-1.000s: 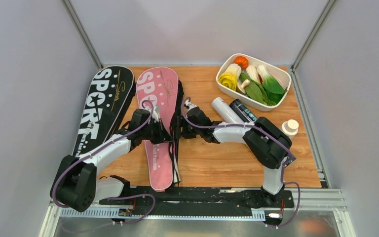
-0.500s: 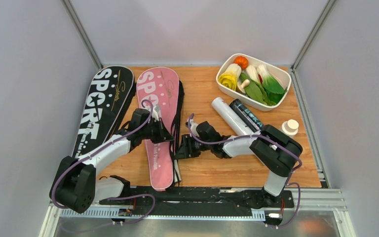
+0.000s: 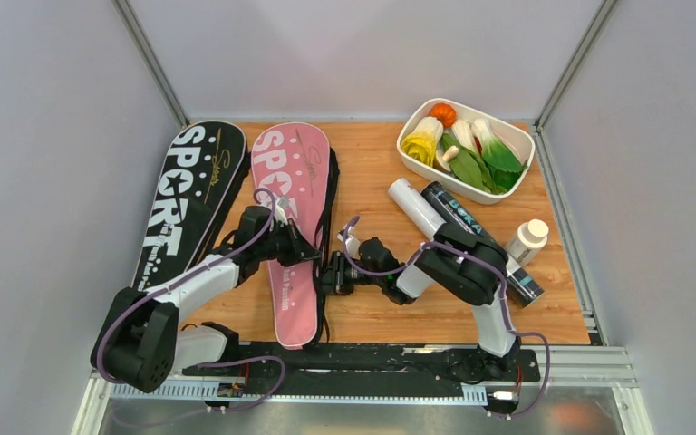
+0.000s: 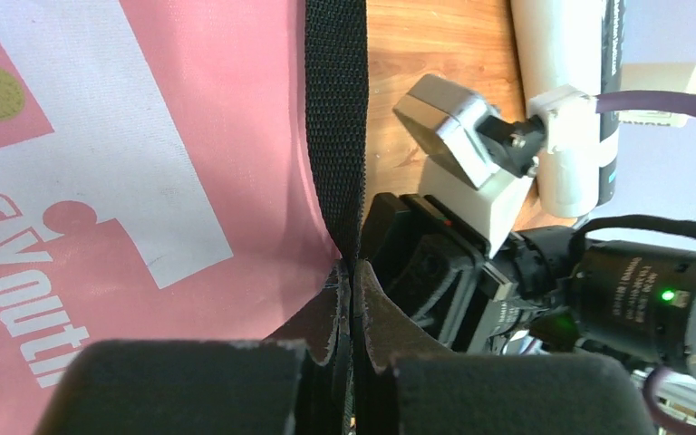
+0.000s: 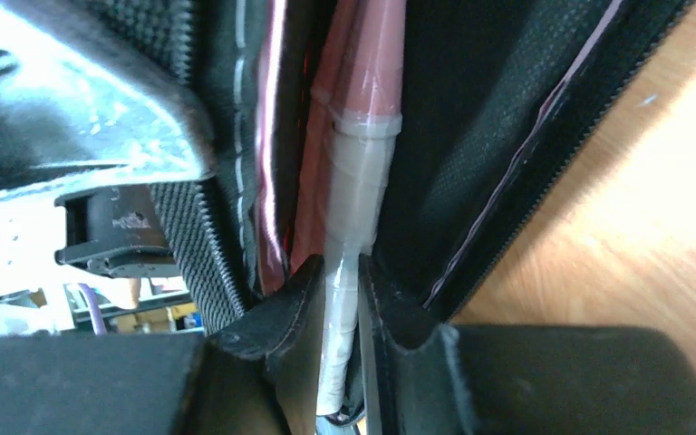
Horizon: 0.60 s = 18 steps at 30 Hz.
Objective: Pack up the badminton gear
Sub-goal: Place the racket in the racket bag.
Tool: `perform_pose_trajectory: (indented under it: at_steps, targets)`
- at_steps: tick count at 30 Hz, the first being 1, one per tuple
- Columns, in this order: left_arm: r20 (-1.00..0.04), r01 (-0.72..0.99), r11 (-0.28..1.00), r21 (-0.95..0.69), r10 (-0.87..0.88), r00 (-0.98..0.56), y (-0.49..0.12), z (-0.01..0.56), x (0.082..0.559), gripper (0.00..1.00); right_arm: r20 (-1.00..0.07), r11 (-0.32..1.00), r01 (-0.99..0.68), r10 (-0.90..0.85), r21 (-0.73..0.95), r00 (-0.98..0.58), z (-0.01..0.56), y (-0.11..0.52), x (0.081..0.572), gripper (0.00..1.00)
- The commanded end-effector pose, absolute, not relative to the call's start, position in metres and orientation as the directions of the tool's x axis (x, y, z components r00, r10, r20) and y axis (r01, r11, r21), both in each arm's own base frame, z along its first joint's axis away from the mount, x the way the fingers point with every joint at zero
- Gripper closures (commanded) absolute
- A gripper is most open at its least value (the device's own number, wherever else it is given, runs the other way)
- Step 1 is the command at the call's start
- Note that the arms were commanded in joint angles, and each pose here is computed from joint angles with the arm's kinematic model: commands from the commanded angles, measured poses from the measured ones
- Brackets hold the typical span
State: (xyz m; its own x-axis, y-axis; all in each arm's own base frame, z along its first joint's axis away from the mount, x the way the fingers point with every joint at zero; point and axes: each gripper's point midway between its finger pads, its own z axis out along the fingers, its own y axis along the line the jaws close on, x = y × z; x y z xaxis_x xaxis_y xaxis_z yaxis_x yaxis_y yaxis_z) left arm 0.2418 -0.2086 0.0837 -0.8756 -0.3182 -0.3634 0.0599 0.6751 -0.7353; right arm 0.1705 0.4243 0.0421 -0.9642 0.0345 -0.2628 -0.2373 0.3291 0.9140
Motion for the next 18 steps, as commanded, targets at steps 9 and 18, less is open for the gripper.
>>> perform_pose_trajectory:
  at_steps: [9, 18]
  targets:
    - [-0.390, 0.071, 0.623, -0.779, -0.392, -0.833, -0.211, 0.099, 0.249, 1.00, -0.223, 0.181, -0.195, 0.145, 0.964, -0.964, 0.053, 0.441, 0.171, 0.76]
    - [-0.435, 0.078, 0.730, -0.679, -0.314, -0.844, -0.199, 0.098, 0.253, 0.59, -0.298, 0.547, -0.175, 0.144, 0.818, -0.944, 0.028, 0.384, 0.168, 0.51]
